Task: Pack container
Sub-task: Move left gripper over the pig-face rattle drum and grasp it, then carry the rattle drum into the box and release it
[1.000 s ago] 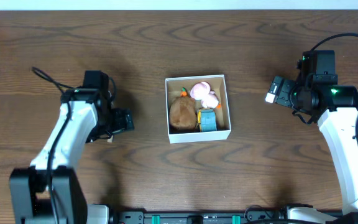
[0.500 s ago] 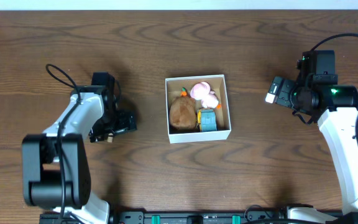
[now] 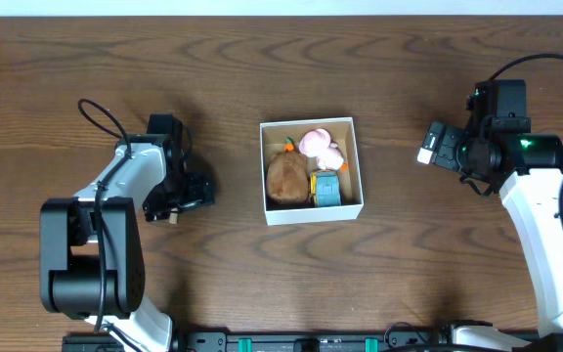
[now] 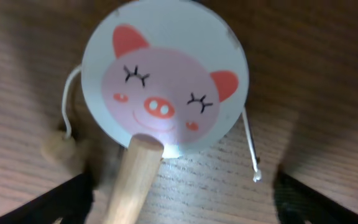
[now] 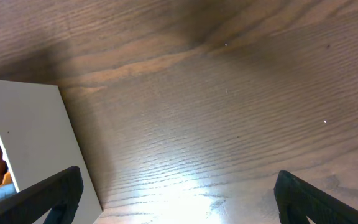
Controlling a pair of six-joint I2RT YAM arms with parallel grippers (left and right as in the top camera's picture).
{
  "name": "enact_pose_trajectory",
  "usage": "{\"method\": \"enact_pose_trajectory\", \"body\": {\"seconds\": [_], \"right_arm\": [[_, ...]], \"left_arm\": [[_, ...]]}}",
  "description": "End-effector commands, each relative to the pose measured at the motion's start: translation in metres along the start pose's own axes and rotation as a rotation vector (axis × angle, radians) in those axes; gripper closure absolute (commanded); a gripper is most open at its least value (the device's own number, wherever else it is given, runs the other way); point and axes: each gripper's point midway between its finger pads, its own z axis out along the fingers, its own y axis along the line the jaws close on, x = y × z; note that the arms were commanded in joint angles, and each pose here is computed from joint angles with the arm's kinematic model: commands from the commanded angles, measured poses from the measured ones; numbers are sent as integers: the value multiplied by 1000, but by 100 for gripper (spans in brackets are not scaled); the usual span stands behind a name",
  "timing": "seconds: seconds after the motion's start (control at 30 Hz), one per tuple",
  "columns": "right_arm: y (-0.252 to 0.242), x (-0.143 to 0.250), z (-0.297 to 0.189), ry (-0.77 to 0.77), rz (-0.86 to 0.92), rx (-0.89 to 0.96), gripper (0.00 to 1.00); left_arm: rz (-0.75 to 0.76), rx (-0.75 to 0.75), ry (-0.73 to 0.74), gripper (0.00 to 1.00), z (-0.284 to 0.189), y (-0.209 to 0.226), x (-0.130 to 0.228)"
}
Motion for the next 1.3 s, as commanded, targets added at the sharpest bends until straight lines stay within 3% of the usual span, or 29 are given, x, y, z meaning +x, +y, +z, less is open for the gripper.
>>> {"method": "enact_pose_trajectory", "body": {"seconds": [0.0,0.1,0.2,0.27,0.5,0.9,1.03,1.27], "right_arm": [[-1,1,3,11,-12,2,1],[-1,2,3,13,-12,2,1],[-2,3,3,17,-12,4,1],[-2,3,3,18,-12,4,1],[-2,3,3,18,-12,5,1],[-2,3,3,18,-12,4,1],[-2,3,3,17,-12,4,1],[-2,3,3,16,-20,4,1]], "left_arm": [[12,-9,14,18,6,3,1],[12,-9,14,28,6,3,1],[12,-9,14,48,6,3,1],[12,-9,14,55,6,3,1],[12,-9,14,68,6,3,1],[12,-9,15,81,6,3,1],[12,-8,13,94,6,3,1],[27,4,-31,94,-25,-5,-5]]}}
